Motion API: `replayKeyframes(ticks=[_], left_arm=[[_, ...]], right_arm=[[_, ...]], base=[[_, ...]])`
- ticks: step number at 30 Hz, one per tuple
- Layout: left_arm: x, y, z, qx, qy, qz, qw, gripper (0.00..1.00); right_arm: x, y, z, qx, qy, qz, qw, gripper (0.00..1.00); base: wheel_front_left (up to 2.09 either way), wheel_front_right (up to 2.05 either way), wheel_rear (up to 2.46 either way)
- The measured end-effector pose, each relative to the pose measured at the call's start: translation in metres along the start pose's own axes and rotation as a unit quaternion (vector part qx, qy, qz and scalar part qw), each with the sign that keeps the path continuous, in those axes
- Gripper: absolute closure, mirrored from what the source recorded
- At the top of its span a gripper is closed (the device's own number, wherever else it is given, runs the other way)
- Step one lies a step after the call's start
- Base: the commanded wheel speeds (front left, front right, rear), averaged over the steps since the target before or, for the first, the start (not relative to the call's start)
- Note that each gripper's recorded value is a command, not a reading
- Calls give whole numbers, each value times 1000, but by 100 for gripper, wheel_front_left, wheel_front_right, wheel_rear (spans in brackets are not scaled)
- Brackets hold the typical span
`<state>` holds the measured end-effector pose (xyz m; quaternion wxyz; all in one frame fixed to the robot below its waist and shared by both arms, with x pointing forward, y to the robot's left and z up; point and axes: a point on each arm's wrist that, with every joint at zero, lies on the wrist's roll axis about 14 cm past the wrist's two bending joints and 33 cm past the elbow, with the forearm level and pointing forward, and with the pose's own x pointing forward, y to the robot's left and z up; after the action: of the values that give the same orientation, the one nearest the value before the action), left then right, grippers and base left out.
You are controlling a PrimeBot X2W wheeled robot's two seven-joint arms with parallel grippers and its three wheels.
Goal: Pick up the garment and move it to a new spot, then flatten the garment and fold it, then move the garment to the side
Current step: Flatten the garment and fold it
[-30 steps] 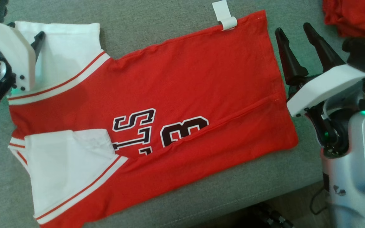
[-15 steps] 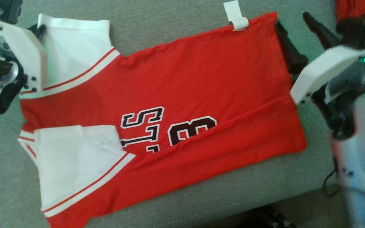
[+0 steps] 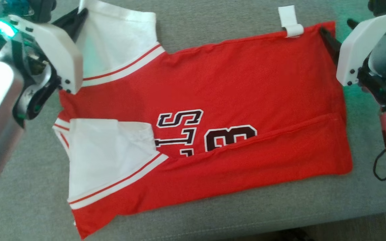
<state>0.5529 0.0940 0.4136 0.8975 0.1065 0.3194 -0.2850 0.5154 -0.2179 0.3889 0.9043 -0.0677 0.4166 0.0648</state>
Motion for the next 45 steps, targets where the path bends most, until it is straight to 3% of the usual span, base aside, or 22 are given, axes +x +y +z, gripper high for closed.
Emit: replayKeyframes(ticks=[5, 6, 7, 9, 13, 14, 25, 34, 45], left_arm=[[-4, -8, 5, -1, -14, -8, 1000, 100], [-5, -7, 4, -2, -14, -8, 1000, 100], [-5, -7, 4, -2, -14, -7, 1000, 100], [-5, -7, 3, -2, -14, -7, 1000, 100], [-5, -7, 4, -2, -15, -8, 1000, 100], [-6, -7, 5, -1, -17, -8, 1000, 100], [-40, -23, 22, -14, -82, -15, 996, 100], [-101, -51, -12, -57, -123, 3, 991, 100], [-153, -83, -67, -128, -133, 34, 982, 100]], right_arm=[[10, 8, -7, 11, 30, 20, 999, 0], [11, 9, -8, 9, 34, 20, 999, 4], [12, 9, -9, 6, 39, 21, 999, 14], [14, 12, -8, 10, 43, 28, 999, 50], [15, 14, -6, 7, 46, 30, 998, 75], [15, 17, -4, 3, 36, 35, 999, 100], [-6, 14, 18, 3, -59, 33, 998, 100], [-43, 29, -23, 15, -82, 49, 995, 100], [-86, 43, -43, 39, -117, 58, 991, 100]], base=[[0, 0, 0], [0, 0, 0], [0, 0, 0], [0, 0, 0], [0, 0, 0], [0, 0, 0], [0, 0, 0], [0, 0, 0], [0, 0, 0]])
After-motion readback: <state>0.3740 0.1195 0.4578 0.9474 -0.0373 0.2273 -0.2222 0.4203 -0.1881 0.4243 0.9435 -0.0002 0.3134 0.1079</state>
